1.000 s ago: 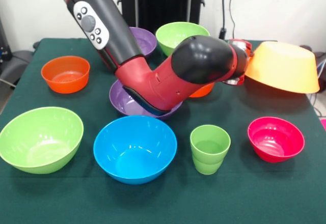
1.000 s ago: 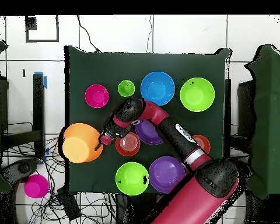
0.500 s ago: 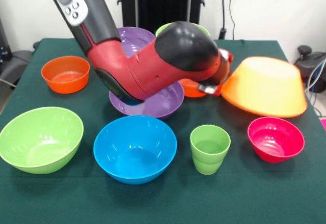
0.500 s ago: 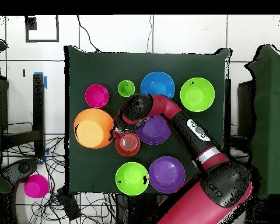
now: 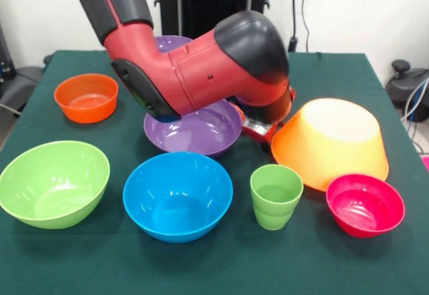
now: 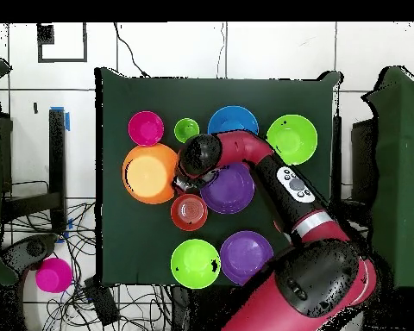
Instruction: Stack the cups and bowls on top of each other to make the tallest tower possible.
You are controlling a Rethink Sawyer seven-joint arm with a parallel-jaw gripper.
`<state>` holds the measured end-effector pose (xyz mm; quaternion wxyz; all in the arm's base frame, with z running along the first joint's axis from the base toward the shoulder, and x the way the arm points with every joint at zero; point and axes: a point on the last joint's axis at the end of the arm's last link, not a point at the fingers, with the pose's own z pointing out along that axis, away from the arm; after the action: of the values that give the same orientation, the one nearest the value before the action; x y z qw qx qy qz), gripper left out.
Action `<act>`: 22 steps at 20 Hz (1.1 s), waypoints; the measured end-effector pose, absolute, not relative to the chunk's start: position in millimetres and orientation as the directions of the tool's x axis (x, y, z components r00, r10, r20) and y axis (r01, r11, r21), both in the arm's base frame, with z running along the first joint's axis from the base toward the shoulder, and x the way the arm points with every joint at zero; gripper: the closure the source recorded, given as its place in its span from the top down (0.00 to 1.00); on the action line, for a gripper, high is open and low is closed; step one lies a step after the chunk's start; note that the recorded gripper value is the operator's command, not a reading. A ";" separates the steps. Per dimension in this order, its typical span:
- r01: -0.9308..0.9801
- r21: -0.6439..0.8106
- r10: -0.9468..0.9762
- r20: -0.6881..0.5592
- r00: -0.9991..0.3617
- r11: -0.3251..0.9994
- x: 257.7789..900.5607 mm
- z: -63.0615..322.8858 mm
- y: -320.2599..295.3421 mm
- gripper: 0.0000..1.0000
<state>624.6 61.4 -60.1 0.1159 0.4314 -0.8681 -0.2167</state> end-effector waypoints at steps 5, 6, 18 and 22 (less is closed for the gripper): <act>-0.672 0.405 -0.762 0.107 -0.638 0.620 633.4 -59.6 60.0 1.00; -0.664 0.376 -0.747 0.133 -0.652 0.646 635.4 -59.5 58.9 1.00; -0.530 -0.028 -0.514 0.209 -0.832 0.847 656.6 -58.8 -14.0 1.00; -0.482 -0.107 -0.455 0.201 -0.867 0.870 659.0 -48.7 -44.6 1.00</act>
<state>659.0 -44.6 -48.7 0.0849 0.2432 -0.9632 0.0769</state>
